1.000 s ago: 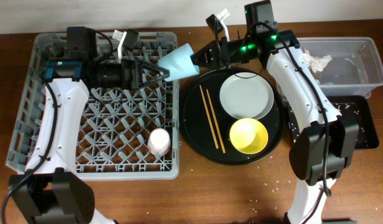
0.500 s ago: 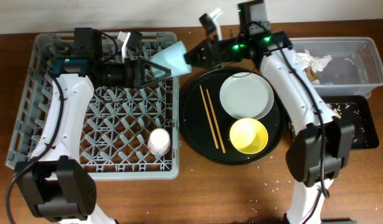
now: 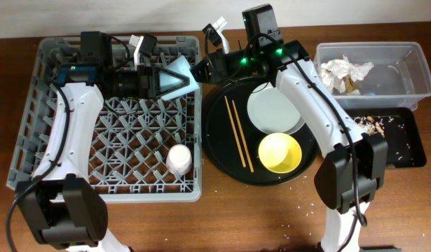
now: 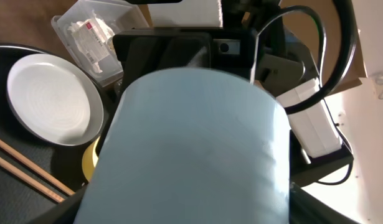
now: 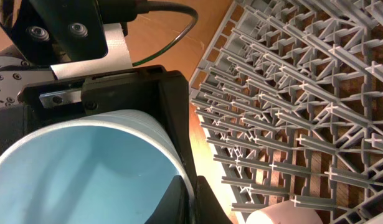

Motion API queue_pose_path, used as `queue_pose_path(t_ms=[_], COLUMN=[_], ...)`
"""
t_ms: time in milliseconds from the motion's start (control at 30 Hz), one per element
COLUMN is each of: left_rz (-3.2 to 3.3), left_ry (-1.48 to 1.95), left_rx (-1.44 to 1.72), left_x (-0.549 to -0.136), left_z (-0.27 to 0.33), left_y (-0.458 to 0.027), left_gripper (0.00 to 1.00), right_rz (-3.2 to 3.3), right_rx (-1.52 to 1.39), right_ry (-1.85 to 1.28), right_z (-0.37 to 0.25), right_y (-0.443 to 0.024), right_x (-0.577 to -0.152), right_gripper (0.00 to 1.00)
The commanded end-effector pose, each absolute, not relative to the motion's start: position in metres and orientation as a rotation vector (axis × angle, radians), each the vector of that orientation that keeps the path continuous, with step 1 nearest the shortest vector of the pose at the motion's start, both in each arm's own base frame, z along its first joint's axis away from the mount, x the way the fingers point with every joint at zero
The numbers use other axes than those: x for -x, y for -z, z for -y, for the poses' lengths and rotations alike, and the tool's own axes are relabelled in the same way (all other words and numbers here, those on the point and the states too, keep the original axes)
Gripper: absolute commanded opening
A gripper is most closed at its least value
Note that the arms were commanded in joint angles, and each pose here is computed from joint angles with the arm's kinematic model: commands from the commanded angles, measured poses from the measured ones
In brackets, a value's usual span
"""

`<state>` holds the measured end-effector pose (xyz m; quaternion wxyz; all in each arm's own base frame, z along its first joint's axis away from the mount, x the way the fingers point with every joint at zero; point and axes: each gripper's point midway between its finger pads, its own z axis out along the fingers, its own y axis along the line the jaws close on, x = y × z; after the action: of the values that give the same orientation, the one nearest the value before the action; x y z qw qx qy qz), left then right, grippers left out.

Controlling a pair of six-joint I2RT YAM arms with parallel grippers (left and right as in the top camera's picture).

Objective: Sort waste into correct bins and load items into the dishwasher rack
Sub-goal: 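Hand blue cup from right gripper to left gripper, then place blue cup in dish rack with left gripper, withdraw right arm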

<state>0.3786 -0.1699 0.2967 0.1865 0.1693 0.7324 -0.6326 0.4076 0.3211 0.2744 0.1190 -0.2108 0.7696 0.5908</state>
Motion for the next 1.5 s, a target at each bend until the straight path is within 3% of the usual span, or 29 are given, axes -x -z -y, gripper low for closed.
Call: queue_pose_path(t_ms=[0,33,100,167,200,233,300,367,533,800,1167,1367,1400,1467], left_rz=[-1.999,-1.999,-2.006,-2.023,-2.041,-2.069,-2.143,-2.251,-2.617,-2.854,-3.135,-3.103,-3.103,-3.104], left_ry=[1.829,1.83,1.82,1.798,1.775,1.74,1.641,1.502,1.025,0.174,0.019,0.019,0.019,0.02], left_rx=[-0.524,-0.524,-0.522,-0.518,-0.513,-0.507,-0.487,-0.45,-0.24,-0.23,-0.449,-0.451,-0.453,-0.456], left_x=[-0.374,-0.374,-0.374,-0.376,-0.377,-0.38,-0.386,-0.393,-0.401,-0.392,-0.381,-0.395,-0.395,-0.394], left_z=[0.175,0.175,0.175,0.174,0.174,0.173,0.17,0.163,0.122,0.082,0.119,0.124,0.124,0.125], left_y=[-0.31,-0.31,-0.308,-0.305,-0.302,-0.297,-0.283,-0.264,-0.209,-0.205,-0.104,-0.093,-0.093,-0.093], left_gripper=[0.65,0.64,0.64,0.64,0.64,0.64,0.64,0.64,0.63,0.63,0.63,0.63,0.64,0.8], right_rz=[-2.322,-2.322,-2.321,-2.322,-2.315,-2.324,-2.436,-2.556,-2.788,-2.884,-2.94,-2.944,-2.944,-2.945], right_rx=[0.551,0.552,0.553,0.549,0.561,0.557,0.454,0.374,0.166,-0.047,-0.08,-0.08,-0.08,-0.081], right_ry=[-1.602,-1.602,-1.601,-1.599,-1.591,-1.572,-1.426,-1.228,-0.883,-0.43,-0.345,-0.345,-0.345,-0.344], right_z=[-0.326,-0.326,-0.326,-0.324,-0.322,-0.319,-0.3,-0.273,-0.191,-0.087,-0.073,-0.073,-0.073,-0.073], right_y=[-0.256,-0.256,-0.256,-0.256,-0.255,-0.252,-0.231,-0.204,-0.17,-0.197,-0.199,-0.199,-0.199,-0.199], right_x=[-0.419,-0.419,-0.419,-0.42,-0.42,-0.422,-0.432,-0.439,-0.437,-0.421,-0.404,-0.403,-0.403,-0.402], right_gripper=[0.04,0.08,0.35,0.51,0.63,0.87,0.96,1.0,0.98,0.99,0.99,0.98,0.98,0.99])
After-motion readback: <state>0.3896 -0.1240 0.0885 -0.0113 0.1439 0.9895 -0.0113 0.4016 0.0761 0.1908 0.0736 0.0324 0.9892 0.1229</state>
